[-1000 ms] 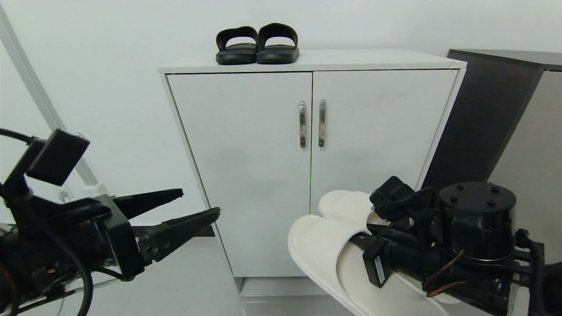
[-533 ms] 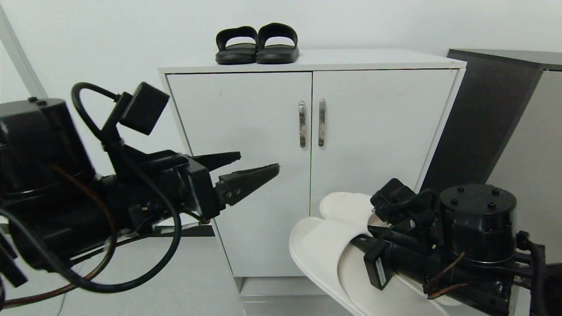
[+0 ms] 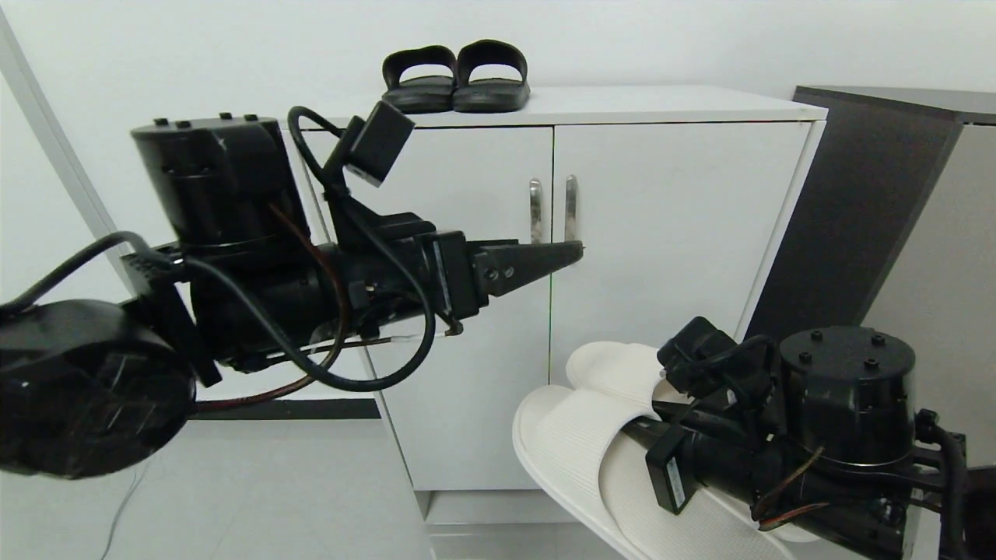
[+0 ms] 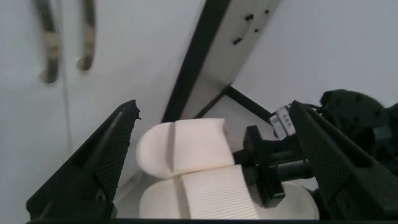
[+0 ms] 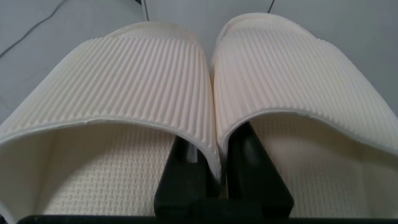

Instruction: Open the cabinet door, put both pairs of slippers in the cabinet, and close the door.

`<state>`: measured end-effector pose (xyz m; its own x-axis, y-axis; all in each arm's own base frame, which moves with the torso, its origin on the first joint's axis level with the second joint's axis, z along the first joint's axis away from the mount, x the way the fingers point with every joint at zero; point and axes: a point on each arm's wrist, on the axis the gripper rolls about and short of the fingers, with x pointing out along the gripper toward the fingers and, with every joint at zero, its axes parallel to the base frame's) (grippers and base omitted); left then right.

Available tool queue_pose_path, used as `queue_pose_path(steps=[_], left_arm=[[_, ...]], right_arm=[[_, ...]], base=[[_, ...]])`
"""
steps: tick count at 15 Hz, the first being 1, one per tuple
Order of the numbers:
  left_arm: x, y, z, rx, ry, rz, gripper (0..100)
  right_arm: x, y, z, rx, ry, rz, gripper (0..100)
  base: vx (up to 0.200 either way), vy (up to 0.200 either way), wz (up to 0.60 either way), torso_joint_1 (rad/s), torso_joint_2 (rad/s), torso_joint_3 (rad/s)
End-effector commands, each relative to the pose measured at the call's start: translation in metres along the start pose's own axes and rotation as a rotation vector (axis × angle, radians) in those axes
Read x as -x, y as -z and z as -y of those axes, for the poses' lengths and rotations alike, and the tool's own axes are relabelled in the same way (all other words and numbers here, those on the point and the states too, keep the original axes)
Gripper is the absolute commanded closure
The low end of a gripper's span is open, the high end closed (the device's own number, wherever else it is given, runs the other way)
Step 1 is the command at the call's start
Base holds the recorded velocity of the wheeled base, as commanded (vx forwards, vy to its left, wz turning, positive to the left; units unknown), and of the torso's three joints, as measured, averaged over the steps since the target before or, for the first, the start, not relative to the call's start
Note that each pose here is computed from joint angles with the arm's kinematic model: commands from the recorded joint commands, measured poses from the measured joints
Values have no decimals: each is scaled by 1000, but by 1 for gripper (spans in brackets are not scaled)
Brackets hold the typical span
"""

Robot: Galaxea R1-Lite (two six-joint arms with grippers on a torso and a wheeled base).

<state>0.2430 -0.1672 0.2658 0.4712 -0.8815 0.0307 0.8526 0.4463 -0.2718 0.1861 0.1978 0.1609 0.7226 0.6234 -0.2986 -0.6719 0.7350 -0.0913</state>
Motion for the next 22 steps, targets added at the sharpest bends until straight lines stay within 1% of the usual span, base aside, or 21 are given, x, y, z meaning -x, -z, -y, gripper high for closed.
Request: queue_pose_path(steps=[1,2,3,5,6,8,9,10,12,14,16,19,22], left_arm=[[-23,-1,-12,17,27,-28,0],[-36,-4,-19,21,29,-27,0],[-42,-4,-22,20,31,-26,0],[-60,-1,-34,24,23,-25,0],[-65,-1,-38,36,22,-22,0],[-73,-5,-41,80,26,-6,0],[-79,-6,-44,90,28,0,0],[-83,-7,-46,88,21,7,0],[-90,-8,-51,83,-28,31,0],[-95,-12,-55,92,-84,33,0],[-102,-12,-59,90,-135,45,0],[-108,-14,-62,87,-154,52,0],[-115,-12,-67,92,-159,42,0]], right_arm=[[0,0,0,1,-1,1,100],[0,0,0,1,-1,0,100],[0,0,0,1,-1,0,100],[-1,0,0,1,-1,-2,100],[-1,1,0,1,-1,-3,100],[-1,1,0,1,-1,-3,100],[-1,1,0,1,-1,-3,100],[-1,0,0,1,-1,-2,100],[-1,1,0,1,-1,-3,100],[-2,1,0,2,-1,-5,100],[-2,1,0,2,-1,-6,100],[-2,2,0,2,-1,-8,100],[-2,2,0,2,-1,-8,100]], base=[[0,0,0,0,0,0],[0,0,0,0,0,0],[0,0,0,0,0,0],[0,0,0,0,0,0],[0,0,0,0,0,0],[0,0,0,0,0,0],[0,0,0,0,0,0],[0,0,0,0,0,0],[0,0,0,0,0,0],[0,0,0,0,0,0],[0,0,0,0,0,0],[0,0,0,0,0,0],[0,0,0,0,0,0]])
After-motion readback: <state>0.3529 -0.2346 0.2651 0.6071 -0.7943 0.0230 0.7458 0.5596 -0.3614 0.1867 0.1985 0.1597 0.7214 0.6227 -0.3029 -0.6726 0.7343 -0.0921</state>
